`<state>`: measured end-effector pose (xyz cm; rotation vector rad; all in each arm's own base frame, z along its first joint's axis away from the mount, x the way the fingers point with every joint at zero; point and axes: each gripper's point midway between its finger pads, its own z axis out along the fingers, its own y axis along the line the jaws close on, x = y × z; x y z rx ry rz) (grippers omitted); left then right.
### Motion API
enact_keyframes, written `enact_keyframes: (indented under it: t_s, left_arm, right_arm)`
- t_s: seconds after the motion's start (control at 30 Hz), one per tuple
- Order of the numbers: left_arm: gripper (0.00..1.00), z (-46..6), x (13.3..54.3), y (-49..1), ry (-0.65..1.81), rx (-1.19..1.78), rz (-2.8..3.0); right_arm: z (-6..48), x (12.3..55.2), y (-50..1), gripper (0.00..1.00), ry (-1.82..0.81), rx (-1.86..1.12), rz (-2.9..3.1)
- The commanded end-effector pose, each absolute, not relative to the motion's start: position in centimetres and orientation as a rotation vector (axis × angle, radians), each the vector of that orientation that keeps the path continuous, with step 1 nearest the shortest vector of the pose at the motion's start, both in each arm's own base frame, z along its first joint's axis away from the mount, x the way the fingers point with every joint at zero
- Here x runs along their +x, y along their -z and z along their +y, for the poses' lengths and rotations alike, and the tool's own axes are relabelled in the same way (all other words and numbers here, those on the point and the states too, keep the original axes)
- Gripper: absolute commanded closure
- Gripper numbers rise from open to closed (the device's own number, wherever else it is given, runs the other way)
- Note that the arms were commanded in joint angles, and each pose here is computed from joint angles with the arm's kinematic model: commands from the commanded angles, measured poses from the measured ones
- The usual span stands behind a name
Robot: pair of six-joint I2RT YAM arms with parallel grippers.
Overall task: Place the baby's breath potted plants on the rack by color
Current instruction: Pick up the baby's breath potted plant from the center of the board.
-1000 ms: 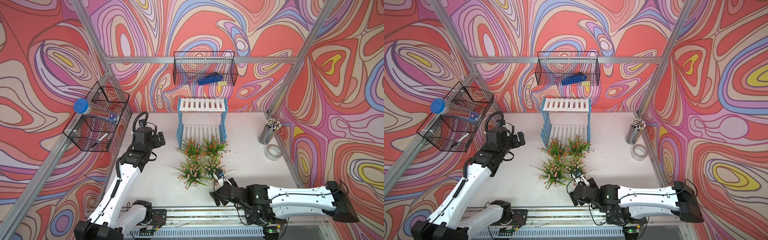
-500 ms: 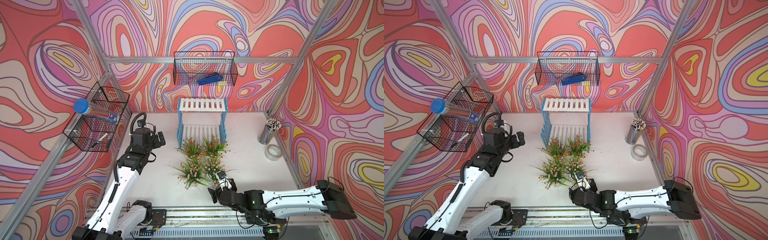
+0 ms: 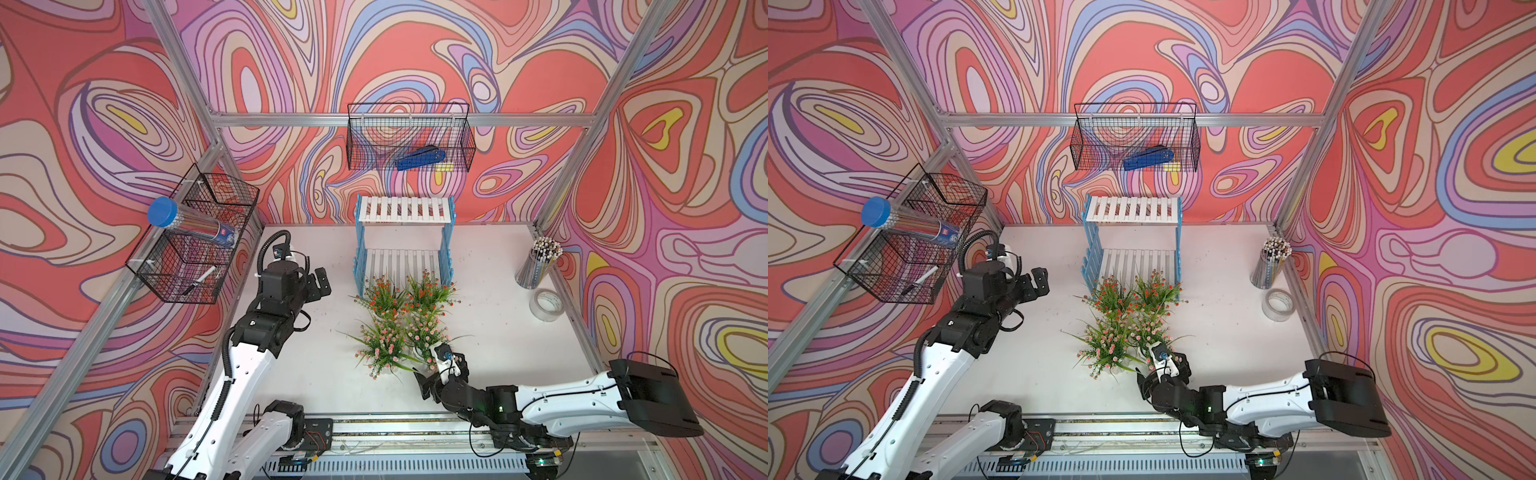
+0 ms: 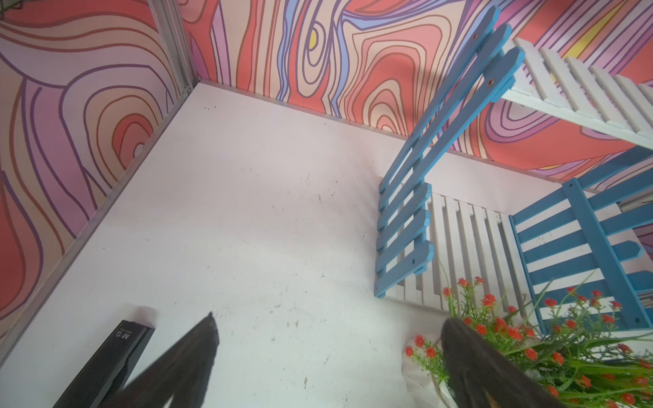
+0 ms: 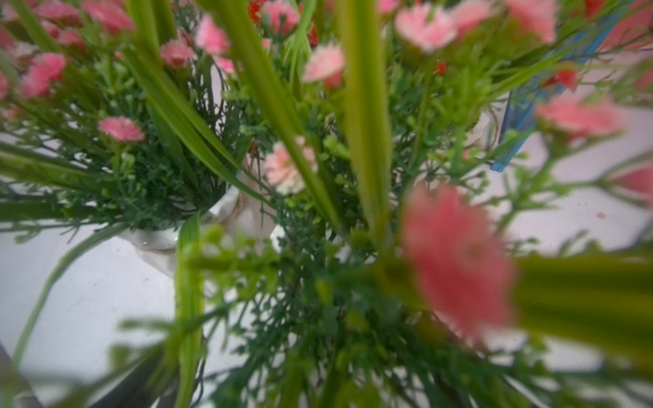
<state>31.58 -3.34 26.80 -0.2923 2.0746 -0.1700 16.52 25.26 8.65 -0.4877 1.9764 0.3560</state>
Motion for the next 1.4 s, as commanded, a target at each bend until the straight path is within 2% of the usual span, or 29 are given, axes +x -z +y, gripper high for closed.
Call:
enact_keyframes:
  t_s: [0.0, 0.3, 0.73, 0.93, 1.03, 1.37]
  left_arm:
    - [0.00, -3.4, 30.9, -26.6, 0.185, -0.311, 2.086]
    - [0.00, -3.5, 31.1, -27.2, 0.181, -0.301, 2.077]
    - [0.00, -3.4, 31.0, -27.0, 0.170, -0.304, 2.086]
    - [0.00, -3.1, 30.8, -27.0, 0.157, -0.313, 2.082]
    - [0.00, -3.1, 30.8, -27.0, 0.162, -0.318, 2.082]
    - [0.00, -3.0, 30.8, -26.4, 0.153, -0.317, 2.084]
  right_arm:
    - [25.7, 17.9, -8.9, 0.02, -0.372, -0.467, 1.946]
    - [26.7, 20.5, -7.7, 0.02, -0.328, -0.467, 1.972]
    - [26.5, 22.2, -5.9, 0.03, -0.314, -0.462, 1.979]
    - [26.7, 22.1, -6.1, 0.21, -0.309, -0.469, 1.992]
    - [26.7, 22.0, -6.4, 0.40, -0.320, -0.480, 1.993]
    - [25.3, 21.5, -7.6, 0.51, -0.313, -0.475, 1.990]
